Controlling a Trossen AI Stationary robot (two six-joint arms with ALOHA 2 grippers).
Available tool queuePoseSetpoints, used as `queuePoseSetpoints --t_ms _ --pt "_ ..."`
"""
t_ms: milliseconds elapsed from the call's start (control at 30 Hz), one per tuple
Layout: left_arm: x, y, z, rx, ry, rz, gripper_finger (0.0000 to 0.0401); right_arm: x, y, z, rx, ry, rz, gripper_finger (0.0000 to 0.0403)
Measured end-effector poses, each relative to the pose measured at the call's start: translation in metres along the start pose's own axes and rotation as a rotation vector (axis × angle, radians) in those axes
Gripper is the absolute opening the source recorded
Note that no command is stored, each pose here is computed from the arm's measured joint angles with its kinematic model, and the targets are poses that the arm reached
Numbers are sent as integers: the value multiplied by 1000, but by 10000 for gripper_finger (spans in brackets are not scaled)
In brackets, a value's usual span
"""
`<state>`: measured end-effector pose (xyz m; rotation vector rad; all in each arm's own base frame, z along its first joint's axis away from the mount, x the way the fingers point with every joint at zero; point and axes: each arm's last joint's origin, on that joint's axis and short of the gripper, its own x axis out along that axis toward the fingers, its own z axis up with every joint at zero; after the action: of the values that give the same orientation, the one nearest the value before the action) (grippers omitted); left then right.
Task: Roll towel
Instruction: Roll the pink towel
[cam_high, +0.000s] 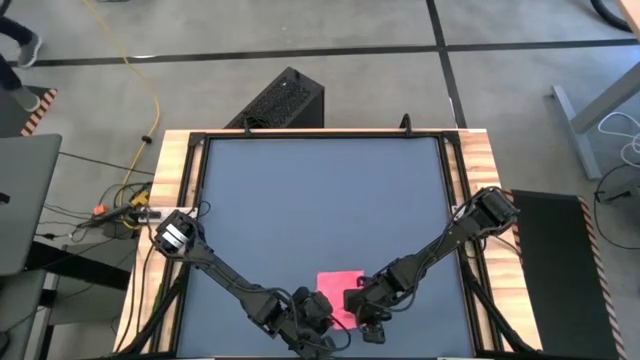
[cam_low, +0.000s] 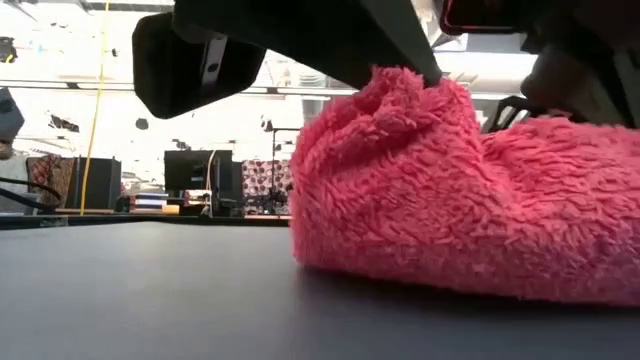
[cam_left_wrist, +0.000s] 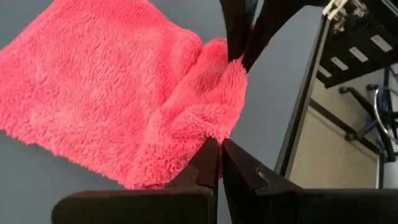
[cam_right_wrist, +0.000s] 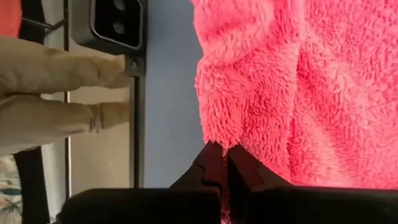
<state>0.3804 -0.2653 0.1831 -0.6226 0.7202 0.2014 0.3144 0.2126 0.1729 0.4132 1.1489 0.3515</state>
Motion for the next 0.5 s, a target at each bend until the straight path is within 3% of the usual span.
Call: queuePoseSetpoints --t_ms 200,367,500 --pt "3 4 -2 -33 28 -20 0 0 3 3 6 -43 15 19" --pt "14 28 -26 -199 94 1 0 0 -1 -1 56 -18 -46 20" --pt "17 37 -44 -313 77 -72 0 -1 -5 -3 88 -1 -98 21"
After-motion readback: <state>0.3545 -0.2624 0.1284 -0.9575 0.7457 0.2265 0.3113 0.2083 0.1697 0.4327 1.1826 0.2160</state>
